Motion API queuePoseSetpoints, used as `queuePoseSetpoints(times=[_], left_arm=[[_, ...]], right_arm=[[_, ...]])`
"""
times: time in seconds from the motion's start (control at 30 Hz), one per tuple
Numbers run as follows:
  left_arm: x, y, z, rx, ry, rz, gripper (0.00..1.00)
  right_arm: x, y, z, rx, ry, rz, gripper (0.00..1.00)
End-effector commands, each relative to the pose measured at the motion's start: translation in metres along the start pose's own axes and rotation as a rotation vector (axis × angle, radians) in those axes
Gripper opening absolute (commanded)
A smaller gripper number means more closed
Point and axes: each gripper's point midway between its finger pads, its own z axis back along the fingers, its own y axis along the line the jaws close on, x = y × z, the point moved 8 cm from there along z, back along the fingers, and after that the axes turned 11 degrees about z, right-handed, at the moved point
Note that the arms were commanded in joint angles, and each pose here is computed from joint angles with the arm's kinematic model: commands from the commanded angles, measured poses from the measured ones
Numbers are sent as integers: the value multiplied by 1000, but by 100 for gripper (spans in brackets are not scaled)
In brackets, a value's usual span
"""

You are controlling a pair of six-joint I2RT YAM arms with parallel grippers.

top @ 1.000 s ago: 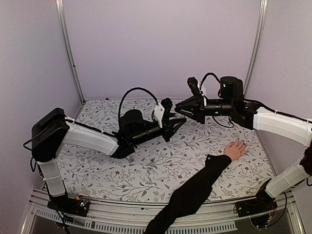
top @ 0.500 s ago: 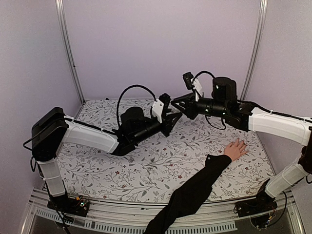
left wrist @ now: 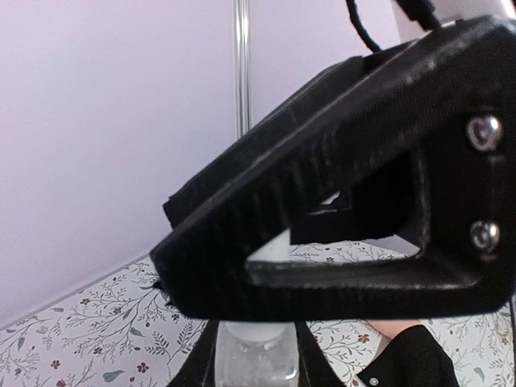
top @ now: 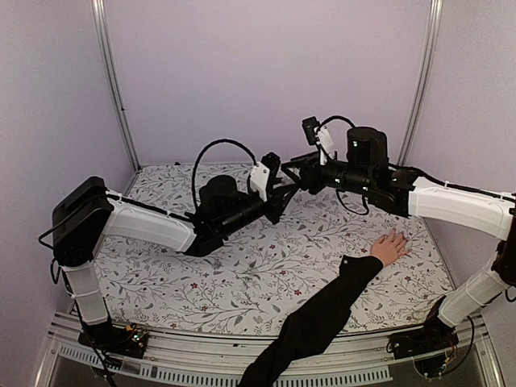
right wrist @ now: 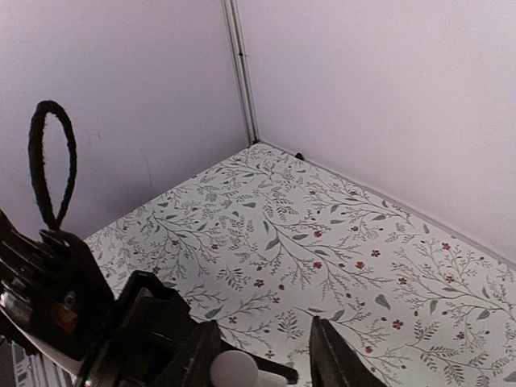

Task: Paint the nails
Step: Screw the nail polish bottle.

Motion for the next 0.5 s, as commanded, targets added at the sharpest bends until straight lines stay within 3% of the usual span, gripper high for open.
queuePoseSetpoints(times=[0.0,0.1,0.17,0.47], left_arm=[[14,-9,-2,-46,-59,-10,0],[14,-9,-2,-51,-58,-5,0],[15,-9,-1,-61,-60,-4,0],[19,-19,8,-172,-85,2,0]], right_arm=[[14,-17,27,26,-77,50,48],[14,-20,39,81,-94,99,64],[14,-19,45,134,-103,146,68],[13,-2,54,463,-114,273,62]])
